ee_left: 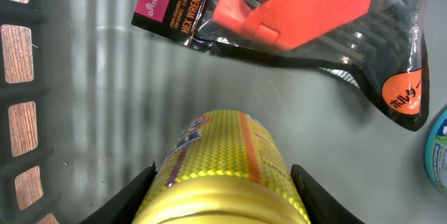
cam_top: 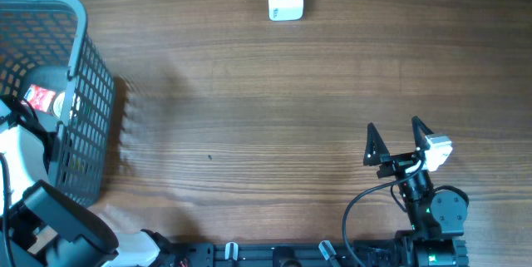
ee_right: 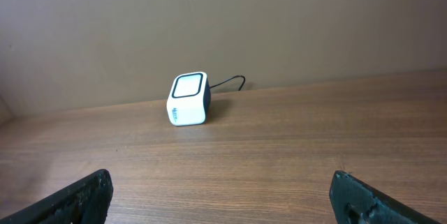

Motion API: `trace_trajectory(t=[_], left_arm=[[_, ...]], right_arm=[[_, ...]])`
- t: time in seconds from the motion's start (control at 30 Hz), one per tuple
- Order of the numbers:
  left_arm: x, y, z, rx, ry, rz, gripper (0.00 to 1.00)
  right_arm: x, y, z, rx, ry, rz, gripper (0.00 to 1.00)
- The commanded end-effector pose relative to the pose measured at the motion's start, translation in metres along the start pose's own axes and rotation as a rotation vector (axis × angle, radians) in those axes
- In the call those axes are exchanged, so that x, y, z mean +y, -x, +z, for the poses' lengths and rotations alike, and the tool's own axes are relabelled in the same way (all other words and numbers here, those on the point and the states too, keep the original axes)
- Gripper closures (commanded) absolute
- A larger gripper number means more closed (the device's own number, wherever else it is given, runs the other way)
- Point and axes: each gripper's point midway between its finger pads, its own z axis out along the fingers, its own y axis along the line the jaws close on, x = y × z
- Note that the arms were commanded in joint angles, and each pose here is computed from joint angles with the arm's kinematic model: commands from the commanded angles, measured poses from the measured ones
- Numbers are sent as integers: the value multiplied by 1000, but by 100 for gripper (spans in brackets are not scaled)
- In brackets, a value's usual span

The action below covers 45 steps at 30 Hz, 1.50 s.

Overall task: Scan the item barcode
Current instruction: 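Reach the left gripper into the basket and grasp the yellow can, then carry the yellow can forward and set it on the table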

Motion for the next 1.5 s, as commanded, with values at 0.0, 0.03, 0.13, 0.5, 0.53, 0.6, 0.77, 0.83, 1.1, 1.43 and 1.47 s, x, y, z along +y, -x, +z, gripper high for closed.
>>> trace_trajectory(t=[0.0, 0.03, 0.13, 0.5, 0.53, 0.6, 0.77, 0.83, 1.1, 1.43, 1.47], left_arm=[[4, 0, 2, -11, 22, 5, 58], [4, 0, 0, -14, 18, 3, 58], [0, 7, -15, -31, -8, -4, 59], [-52, 29, -223, -54, -581, -27, 53], [-59, 21, -245, -29, -688, -14, 53], [-64, 11, -268, 15, -796, -30, 52], [-81, -28, -325, 219, -1079, 54, 49], [-88, -49, -342, 303, -1155, 122, 50], [-135, -196, -366, 369, -1167, 552, 55], [-179, -390, -196, 348, -651, 930, 49], [-180, -395, -169, 319, -580, 953, 50]], right_arm=[[-1, 2, 0, -10, -5, 5, 0], [-1, 2, 0, -10, -5, 6, 0], [-1, 2, 0, -10, -5, 6, 0], [0, 2, 0, -10, -4, 5, 0], [-1, 2, 0, -10, -5, 6, 0], [-1, 2, 0, -10, -5, 6, 0], [-1, 2, 0, -10, -5, 5, 0], [-1, 2, 0, -10, -5, 6, 0], [-1, 2, 0, -10, -5, 5, 0], [0, 2, 0, -10, -4, 6, 0], [-1, 2, 0, -10, -5, 5, 0]])
